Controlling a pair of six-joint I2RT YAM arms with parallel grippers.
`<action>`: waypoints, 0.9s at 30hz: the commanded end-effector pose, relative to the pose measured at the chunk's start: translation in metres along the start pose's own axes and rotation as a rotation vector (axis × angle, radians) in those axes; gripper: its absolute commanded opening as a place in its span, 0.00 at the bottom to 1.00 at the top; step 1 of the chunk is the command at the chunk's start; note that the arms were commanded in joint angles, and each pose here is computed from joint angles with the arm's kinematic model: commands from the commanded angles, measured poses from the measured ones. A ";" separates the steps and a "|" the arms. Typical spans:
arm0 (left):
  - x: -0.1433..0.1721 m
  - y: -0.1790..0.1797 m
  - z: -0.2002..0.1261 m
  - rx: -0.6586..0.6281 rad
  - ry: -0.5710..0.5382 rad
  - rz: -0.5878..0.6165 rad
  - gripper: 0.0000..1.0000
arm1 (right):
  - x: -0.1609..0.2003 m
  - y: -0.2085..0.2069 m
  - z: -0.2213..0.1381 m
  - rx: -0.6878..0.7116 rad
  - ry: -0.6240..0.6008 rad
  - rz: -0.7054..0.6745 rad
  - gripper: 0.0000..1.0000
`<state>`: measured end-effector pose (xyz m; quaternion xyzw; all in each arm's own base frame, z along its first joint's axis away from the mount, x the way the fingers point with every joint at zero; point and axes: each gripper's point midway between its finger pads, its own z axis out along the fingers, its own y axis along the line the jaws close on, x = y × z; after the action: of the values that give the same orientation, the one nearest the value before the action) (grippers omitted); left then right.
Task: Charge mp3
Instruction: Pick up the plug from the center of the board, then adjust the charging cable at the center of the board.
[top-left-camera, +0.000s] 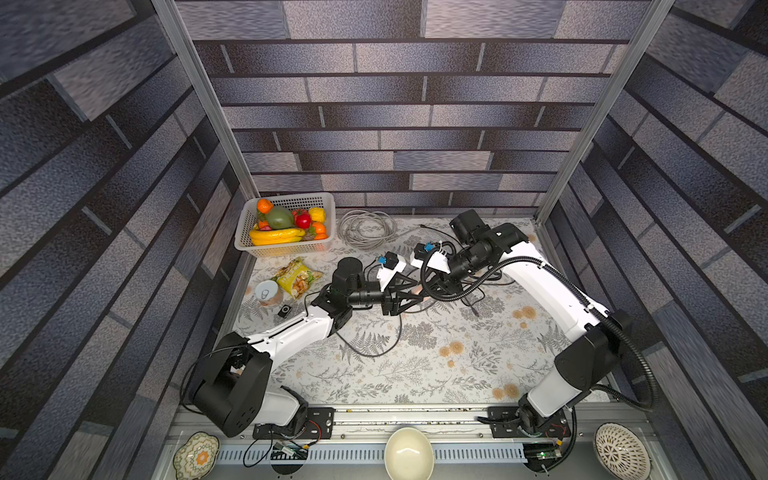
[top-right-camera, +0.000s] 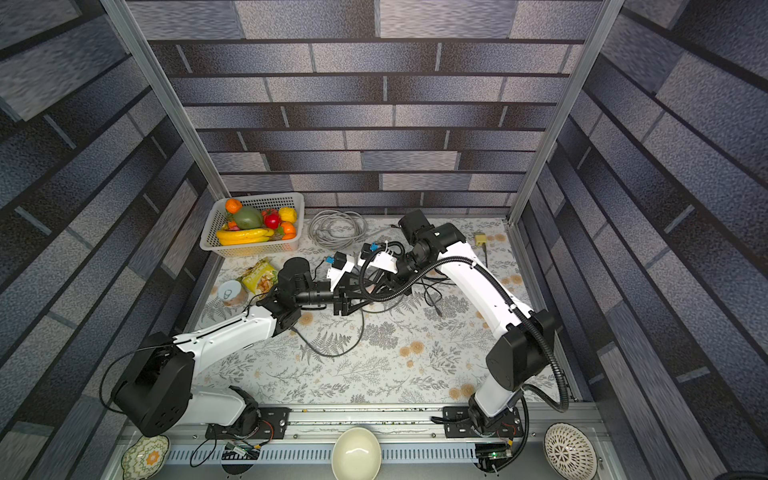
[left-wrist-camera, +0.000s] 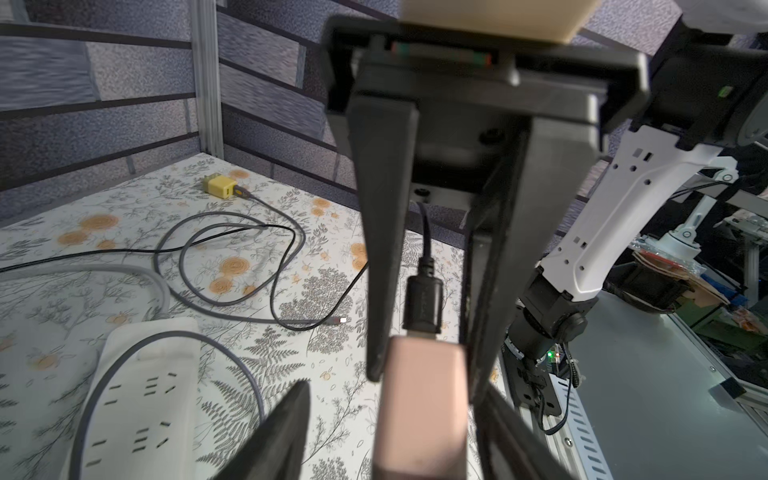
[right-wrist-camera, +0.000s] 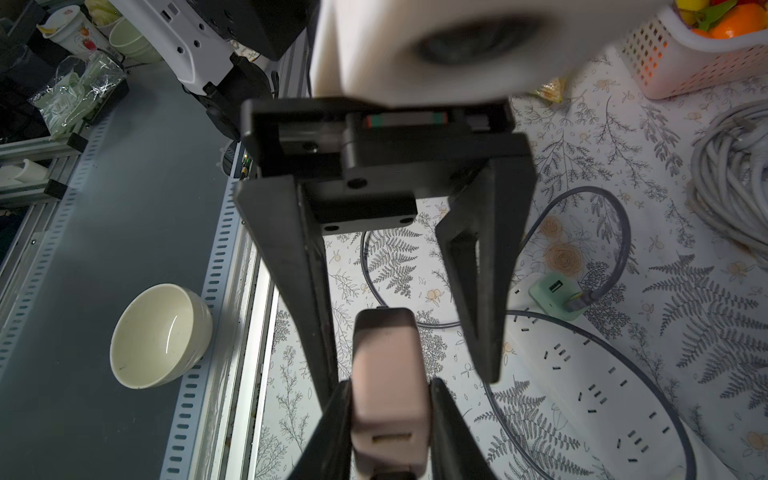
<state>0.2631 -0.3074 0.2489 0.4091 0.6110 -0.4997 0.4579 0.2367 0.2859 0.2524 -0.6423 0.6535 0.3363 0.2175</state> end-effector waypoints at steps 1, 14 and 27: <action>-0.014 0.021 -0.020 -0.099 -0.112 -0.035 0.94 | 0.002 -0.002 -0.006 0.080 0.027 -0.039 0.00; 0.014 0.043 -0.115 -0.628 -0.113 -0.288 1.00 | 0.050 -0.149 -0.024 0.594 0.569 -0.229 0.00; 0.020 0.012 -0.183 -0.876 -0.158 -0.345 1.00 | 0.054 -0.224 0.038 0.508 0.675 -0.370 0.00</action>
<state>0.2456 -0.1331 0.2641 0.0545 0.7584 -0.3149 0.5680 0.4491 0.2845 0.1550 -0.7285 0.6418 -0.1037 0.2160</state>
